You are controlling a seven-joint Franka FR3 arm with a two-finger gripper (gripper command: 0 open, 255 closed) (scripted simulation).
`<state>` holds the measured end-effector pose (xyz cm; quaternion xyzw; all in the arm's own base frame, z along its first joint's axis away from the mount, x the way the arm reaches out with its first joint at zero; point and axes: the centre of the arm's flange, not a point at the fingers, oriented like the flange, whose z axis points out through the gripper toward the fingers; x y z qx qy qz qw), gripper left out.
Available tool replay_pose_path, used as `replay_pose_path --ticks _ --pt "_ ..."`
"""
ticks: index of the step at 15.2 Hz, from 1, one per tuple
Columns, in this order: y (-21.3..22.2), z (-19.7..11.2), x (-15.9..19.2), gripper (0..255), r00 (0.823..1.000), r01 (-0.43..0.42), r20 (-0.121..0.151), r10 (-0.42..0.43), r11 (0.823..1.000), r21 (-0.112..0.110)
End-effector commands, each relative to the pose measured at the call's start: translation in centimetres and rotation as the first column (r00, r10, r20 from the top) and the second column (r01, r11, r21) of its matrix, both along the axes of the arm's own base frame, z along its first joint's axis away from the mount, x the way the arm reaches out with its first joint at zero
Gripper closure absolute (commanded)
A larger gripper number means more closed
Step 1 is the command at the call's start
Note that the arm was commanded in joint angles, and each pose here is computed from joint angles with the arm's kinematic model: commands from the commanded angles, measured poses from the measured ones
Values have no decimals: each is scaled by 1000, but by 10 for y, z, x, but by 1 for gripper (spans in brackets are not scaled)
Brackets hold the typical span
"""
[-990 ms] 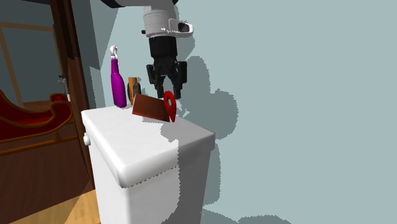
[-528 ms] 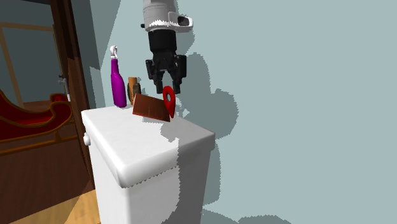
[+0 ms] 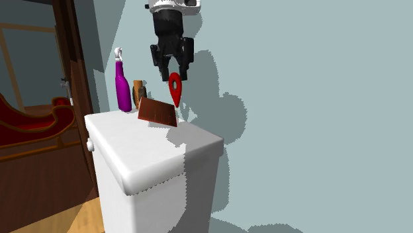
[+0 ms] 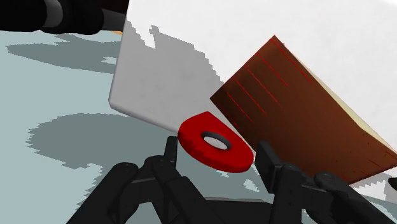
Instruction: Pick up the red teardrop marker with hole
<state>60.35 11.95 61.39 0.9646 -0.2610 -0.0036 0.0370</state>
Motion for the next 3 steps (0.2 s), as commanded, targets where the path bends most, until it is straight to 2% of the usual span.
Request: replay_pose_path --ticks 1,3 --pt "-3 13 1 255 1000 3 5 -3 1000 -1" --pt "-3 14 1 255 1000 3 5 -3 1000 -1"
